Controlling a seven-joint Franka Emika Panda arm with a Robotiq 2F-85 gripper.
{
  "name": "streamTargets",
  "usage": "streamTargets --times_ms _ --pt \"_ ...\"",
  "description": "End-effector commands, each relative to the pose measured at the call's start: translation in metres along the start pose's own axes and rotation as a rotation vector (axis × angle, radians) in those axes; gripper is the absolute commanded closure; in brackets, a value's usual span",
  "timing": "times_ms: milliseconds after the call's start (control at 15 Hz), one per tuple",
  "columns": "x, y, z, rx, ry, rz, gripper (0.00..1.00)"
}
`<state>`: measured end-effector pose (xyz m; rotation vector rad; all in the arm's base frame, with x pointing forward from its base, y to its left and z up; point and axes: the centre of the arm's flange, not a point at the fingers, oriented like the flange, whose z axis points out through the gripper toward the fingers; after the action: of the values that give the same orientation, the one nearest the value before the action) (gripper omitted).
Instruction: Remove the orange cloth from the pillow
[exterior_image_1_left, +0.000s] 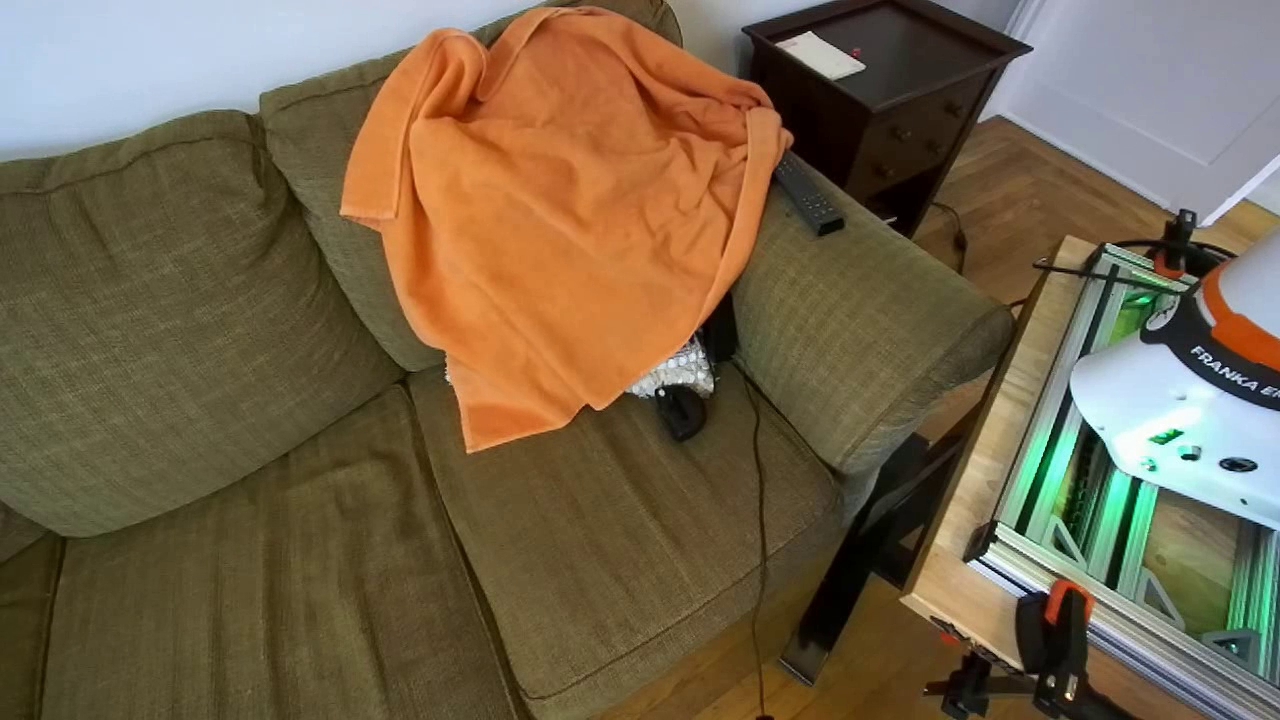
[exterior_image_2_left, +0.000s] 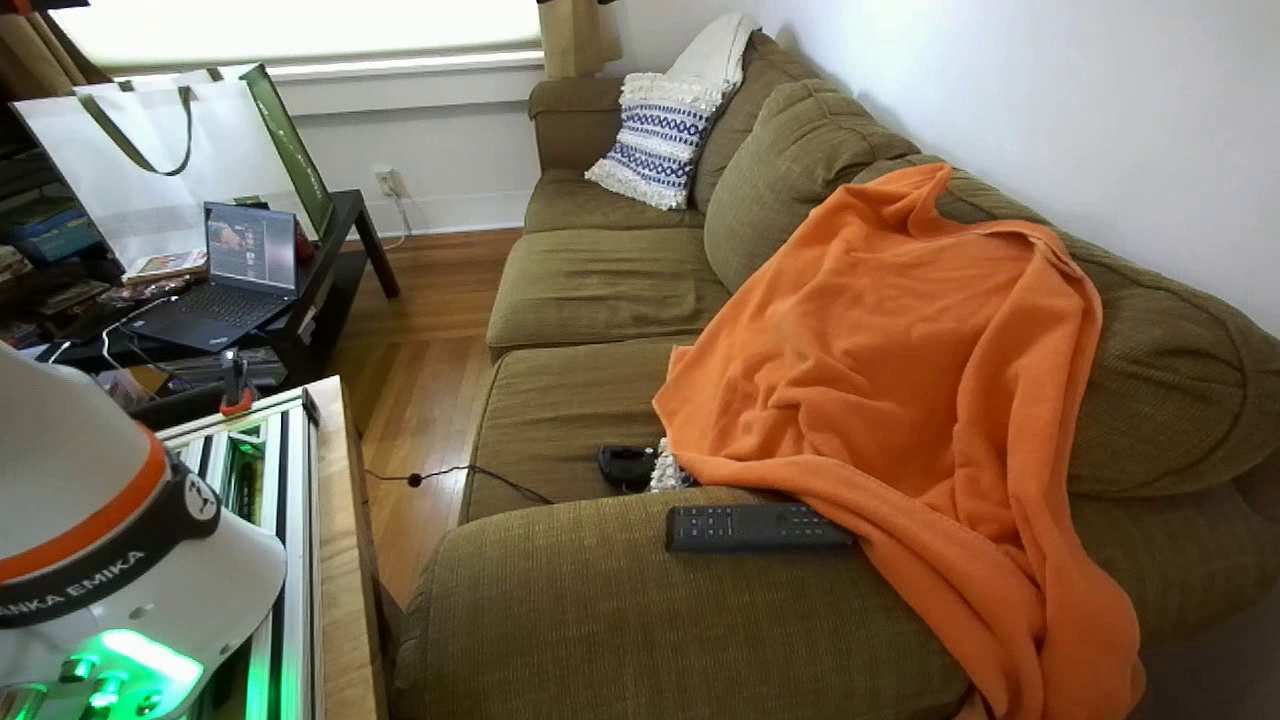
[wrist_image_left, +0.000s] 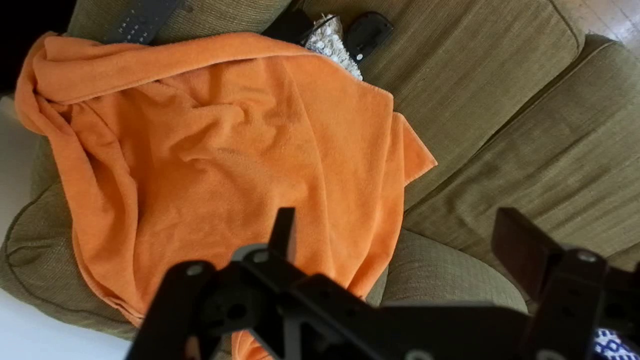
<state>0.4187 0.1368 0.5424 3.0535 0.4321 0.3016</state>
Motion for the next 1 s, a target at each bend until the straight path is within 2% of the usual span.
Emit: streamTargets --times_ms 0,133,333,467,600,733,933 --pt "0.0 0.0 0.0 0.0 0.0 0.0 0.0" --pt "0.0 0.0 0.0 0.0 0.0 0.0 0.0" --pt "0.036 0.009 -0.006 -0.071 0.055 0.033 0.0" --pt "0.058 0.037 0.005 -0.109 0.089 0.026 0.0" --pt "0.076 0.061 0.024 -0.125 0.095 0.016 0.0" --pt "0.092 0.082 0.052 -0.093 0.076 -0.001 0.0" --pt "0.113 0.097 0.101 -0.089 0.038 -0.101 0.0"
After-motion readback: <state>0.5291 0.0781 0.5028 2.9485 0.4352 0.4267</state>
